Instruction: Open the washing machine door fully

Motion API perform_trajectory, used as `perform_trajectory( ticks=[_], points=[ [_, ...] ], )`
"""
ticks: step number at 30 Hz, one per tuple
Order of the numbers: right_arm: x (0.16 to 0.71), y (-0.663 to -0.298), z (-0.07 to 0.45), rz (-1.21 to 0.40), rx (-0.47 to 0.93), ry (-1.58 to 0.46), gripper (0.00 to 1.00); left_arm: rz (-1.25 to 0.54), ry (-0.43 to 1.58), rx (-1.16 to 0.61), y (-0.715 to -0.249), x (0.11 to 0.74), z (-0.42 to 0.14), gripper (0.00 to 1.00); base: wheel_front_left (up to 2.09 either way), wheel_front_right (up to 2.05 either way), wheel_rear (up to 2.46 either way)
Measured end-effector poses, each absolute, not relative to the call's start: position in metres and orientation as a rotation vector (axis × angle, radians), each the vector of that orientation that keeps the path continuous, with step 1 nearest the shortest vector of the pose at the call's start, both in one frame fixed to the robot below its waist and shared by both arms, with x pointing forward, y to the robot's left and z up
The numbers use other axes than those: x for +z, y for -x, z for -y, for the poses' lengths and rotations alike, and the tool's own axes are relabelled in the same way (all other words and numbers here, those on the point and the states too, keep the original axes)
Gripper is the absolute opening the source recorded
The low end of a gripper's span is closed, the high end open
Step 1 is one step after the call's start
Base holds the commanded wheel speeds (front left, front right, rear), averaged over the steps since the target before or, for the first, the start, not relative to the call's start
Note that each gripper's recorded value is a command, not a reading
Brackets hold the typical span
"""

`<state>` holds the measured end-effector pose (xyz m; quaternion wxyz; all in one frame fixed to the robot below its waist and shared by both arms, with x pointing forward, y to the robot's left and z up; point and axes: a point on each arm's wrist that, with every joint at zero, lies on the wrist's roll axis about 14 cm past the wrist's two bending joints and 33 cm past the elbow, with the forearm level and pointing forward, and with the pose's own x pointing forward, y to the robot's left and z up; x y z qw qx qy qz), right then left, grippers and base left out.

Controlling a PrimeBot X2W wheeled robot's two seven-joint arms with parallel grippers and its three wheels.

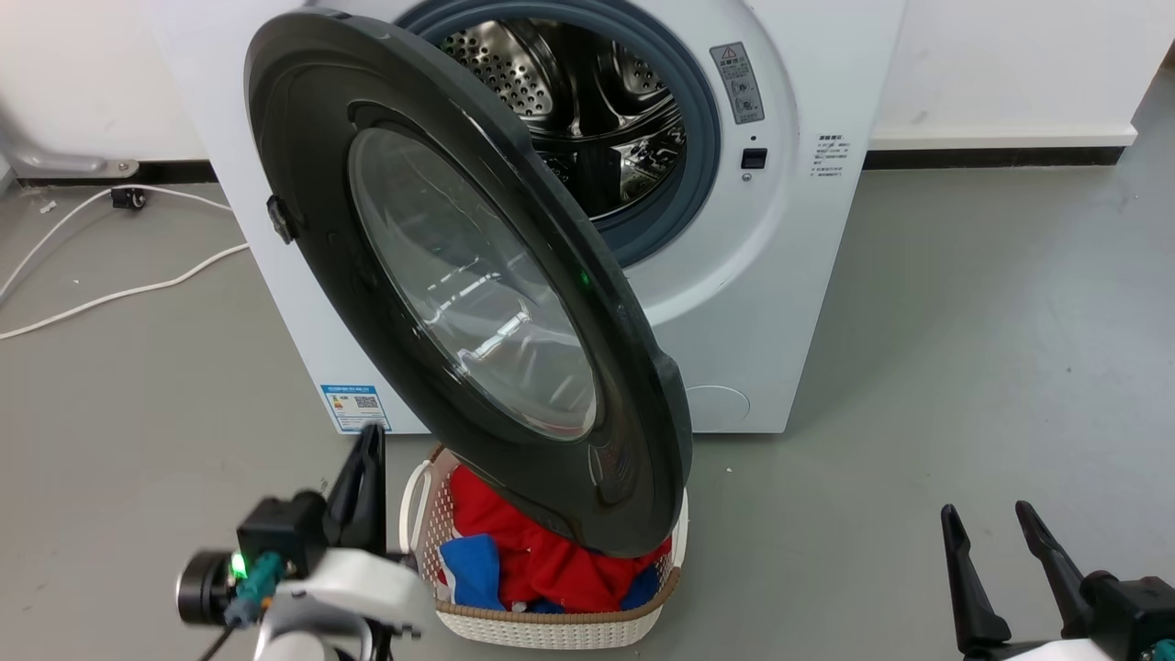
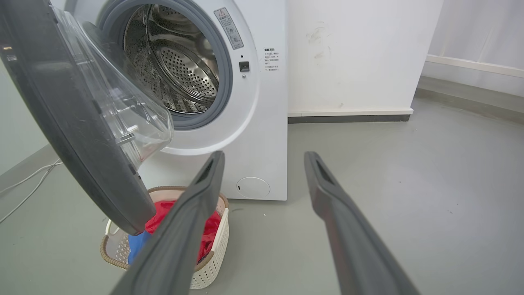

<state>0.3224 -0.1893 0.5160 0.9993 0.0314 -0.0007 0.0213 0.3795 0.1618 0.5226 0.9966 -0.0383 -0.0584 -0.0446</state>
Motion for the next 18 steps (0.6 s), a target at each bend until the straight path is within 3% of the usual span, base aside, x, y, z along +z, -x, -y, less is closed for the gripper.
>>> perform_trajectory(
  ticks=[11, 18],
  points=[
    [0.523, -0.326, 0.182, 0.024, 0.066, -0.06, 1.0, 0.443, 0.082, -0.123, -0.405, 0.653, -0.149, 0.0, 0.0, 0.0, 0.0],
    [0.526, -0.329, 0.18, 0.026, 0.071, -0.058, 1.0, 0.618, 0.096, -0.289, -0.394, 0.73, -0.096, 0.0, 0.0, 0.0, 0.0]
  ],
)
